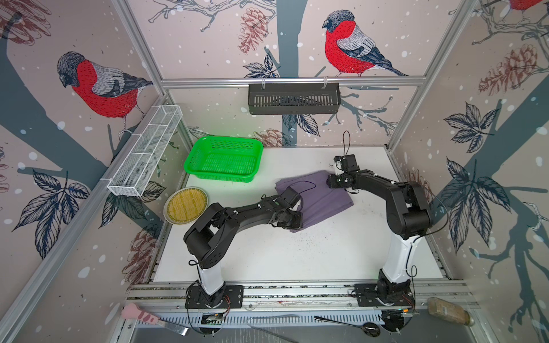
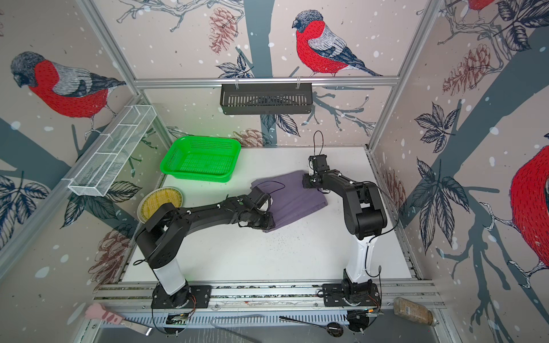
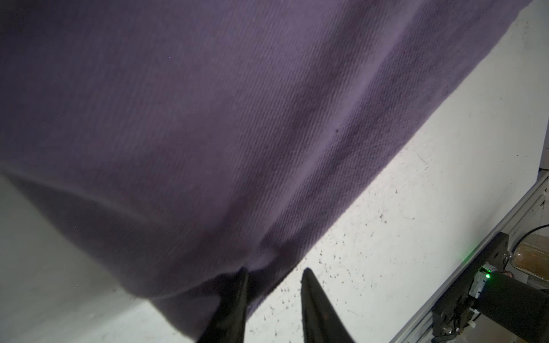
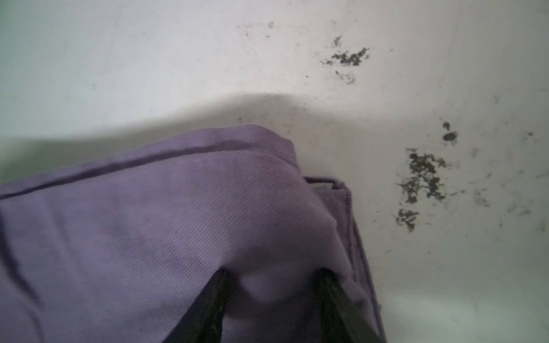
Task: Fold and stack the trousers
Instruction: Smooth out the trousers at the center of the table.
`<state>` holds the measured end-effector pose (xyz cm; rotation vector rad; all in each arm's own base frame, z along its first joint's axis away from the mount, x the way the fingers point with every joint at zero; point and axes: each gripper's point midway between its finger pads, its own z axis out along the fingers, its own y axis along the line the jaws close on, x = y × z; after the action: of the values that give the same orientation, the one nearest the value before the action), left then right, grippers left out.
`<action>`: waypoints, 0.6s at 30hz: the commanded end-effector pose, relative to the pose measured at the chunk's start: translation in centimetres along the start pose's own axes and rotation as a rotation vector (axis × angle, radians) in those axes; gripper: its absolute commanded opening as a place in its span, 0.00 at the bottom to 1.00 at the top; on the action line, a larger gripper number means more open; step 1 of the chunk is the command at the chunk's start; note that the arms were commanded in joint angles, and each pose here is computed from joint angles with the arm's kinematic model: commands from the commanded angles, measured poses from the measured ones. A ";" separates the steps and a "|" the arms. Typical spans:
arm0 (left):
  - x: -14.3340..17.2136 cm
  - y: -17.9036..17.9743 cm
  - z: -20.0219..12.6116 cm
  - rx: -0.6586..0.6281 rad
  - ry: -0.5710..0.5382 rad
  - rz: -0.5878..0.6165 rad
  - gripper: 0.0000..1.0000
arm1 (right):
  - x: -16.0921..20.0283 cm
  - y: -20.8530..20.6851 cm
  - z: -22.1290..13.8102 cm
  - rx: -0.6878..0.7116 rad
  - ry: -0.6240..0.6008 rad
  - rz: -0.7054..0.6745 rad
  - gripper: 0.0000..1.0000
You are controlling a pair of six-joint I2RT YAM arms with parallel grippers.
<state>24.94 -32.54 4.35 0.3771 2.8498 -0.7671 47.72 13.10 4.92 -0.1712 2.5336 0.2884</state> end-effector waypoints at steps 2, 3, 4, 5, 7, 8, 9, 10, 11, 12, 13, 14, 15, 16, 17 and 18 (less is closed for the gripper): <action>1.3 0.2 -0.1 -0.001 0.051 -0.016 0.32 | 0.0 -2.1 -0.3 0.098 0.007 -0.021 0.52; 1.3 0.1 -0.2 -0.002 0.052 -0.011 0.32 | -0.3 -1.7 -0.6 0.081 -0.002 -0.026 0.53; 1.0 -0.2 -0.7 -0.001 0.047 -0.001 0.33 | -0.7 -1.0 -1.2 0.068 -0.022 -0.040 0.54; 0.6 -0.6 -1.3 0.001 0.034 0.011 0.34 | -1.4 -0.3 -2.0 0.062 -0.048 -0.061 0.55; -0.4 -1.3 -2.7 0.002 -0.002 0.028 0.39 | -2.6 1.4 -4.0 0.060 -0.101 -0.109 0.59; -1.0 -1.6 -3.5 0.004 -0.019 0.038 0.42 | -3.2 2.3 -5.0 0.058 -0.128 -0.131 0.61; -1.4 -1.9 -4.4 0.004 -0.037 0.049 0.44 | -3.4 3.1 -6.0 0.051 -0.150 -0.148 0.62; -1.7 -1.9 -5.0 0.005 -0.048 0.053 0.45 | -3.4 3.9 -6.6 0.040 -0.163 -0.164 0.63; -2.1 -1.8 -5.8 0.001 -0.064 0.053 0.47 | -3.1 4.9 -7.2 0.024 -0.173 -0.184 0.64; -2.5 -1.4 -6.6 -0.006 -0.082 0.048 0.48 | -2.4 5.9 -7.7 0.004 -0.176 -0.203 0.65; -2.7 -0.9 -7.3 -0.014 -0.093 0.042 0.49 | -1.8 6.9 -7.9 -0.011 -0.177 -0.220 0.67; -3.1 -0.2 -8.1 -0.023 -0.113 0.032 0.50 | -0.7 8.0 -8.0 -0.024 -0.168 -0.241 0.68; -3.3 0.5 -8.8 -0.033 -0.132 0.022 0.51 | 0.4 9.1 -8.0 -0.030 -0.161 -0.266 0.71; -3.5 1.1 -9.4 -0.040 -0.148 0.015 0.52 | 1.4 9.9 -8.0 -0.030 -0.159 -0.285 0.75; -3.7 1.8 -10.0 -0.051 -0.164 0.007 0.53 | 2.3 10.5 -7.9 -0.023 -0.161 -0.297 0.78; -3.8 2.4 -10.6 -0.058 -0.178 -0.001 0.55 | 3.2 10.7 -7.4 -0.017 -0.153 -0.303 0.81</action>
<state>28.22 -28.06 13.29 0.2874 2.6872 -0.7546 39.80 21.15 11.57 -0.5141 2.3344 0.2483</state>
